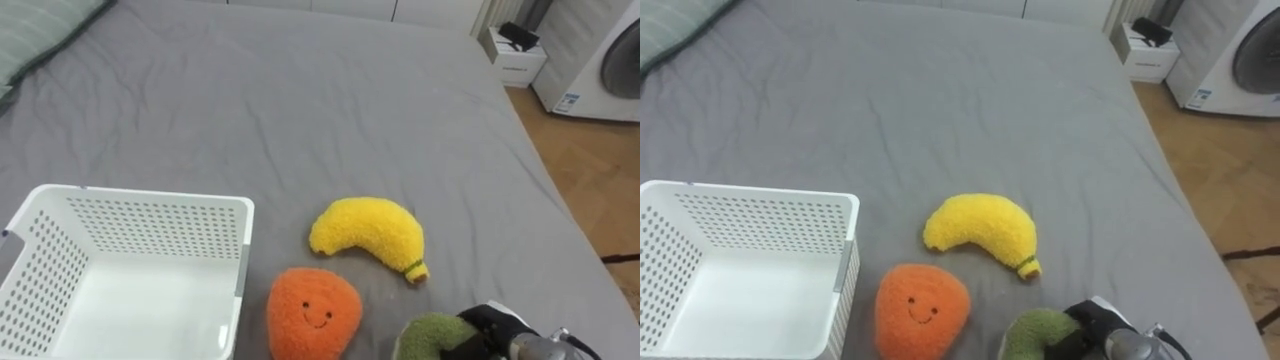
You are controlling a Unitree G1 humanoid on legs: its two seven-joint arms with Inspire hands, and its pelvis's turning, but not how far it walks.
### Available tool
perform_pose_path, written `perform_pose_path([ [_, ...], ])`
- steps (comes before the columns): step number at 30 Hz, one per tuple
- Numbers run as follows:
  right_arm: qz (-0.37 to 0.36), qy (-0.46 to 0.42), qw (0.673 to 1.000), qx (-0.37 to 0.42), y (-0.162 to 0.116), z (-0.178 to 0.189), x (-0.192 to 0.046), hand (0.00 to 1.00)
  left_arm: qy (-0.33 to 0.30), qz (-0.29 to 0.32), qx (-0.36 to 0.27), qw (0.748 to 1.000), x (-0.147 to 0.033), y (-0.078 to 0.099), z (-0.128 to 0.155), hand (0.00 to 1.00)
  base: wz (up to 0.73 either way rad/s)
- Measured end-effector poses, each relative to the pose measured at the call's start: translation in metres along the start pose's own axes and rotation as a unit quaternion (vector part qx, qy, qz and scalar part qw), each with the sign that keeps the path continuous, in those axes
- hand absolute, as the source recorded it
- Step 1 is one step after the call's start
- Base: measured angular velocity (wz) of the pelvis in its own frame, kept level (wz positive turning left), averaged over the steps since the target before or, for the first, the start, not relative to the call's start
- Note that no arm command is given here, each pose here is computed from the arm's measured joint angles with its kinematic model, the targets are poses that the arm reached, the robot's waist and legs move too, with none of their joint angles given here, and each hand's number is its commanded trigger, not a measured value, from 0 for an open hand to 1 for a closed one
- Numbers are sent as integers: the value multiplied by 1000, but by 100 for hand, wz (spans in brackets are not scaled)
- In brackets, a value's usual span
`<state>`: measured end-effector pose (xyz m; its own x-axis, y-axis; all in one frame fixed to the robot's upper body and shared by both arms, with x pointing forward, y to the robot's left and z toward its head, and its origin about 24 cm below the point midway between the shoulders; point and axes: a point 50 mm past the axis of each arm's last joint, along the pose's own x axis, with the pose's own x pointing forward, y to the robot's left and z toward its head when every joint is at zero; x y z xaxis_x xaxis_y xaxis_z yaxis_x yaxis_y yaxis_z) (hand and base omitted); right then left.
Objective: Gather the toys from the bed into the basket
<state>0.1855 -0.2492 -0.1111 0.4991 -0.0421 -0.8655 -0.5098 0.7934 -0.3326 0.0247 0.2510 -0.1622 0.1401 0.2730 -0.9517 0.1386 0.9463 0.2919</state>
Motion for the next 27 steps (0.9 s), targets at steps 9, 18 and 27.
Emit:
perform_pose_path([
  [9,-40,-91,994,-48,-19,49,-13,100,-1,0,-9,1000,0,1,1,0,-4],
  [18,-123,-239,959,-90,-48,122,-53,100,-3,1,-24,1000,0,2,2,0,-2],
  [27,-169,-326,924,-105,-63,172,-86,100,-10,2,-22,1000,0,1,6,0,0],
])
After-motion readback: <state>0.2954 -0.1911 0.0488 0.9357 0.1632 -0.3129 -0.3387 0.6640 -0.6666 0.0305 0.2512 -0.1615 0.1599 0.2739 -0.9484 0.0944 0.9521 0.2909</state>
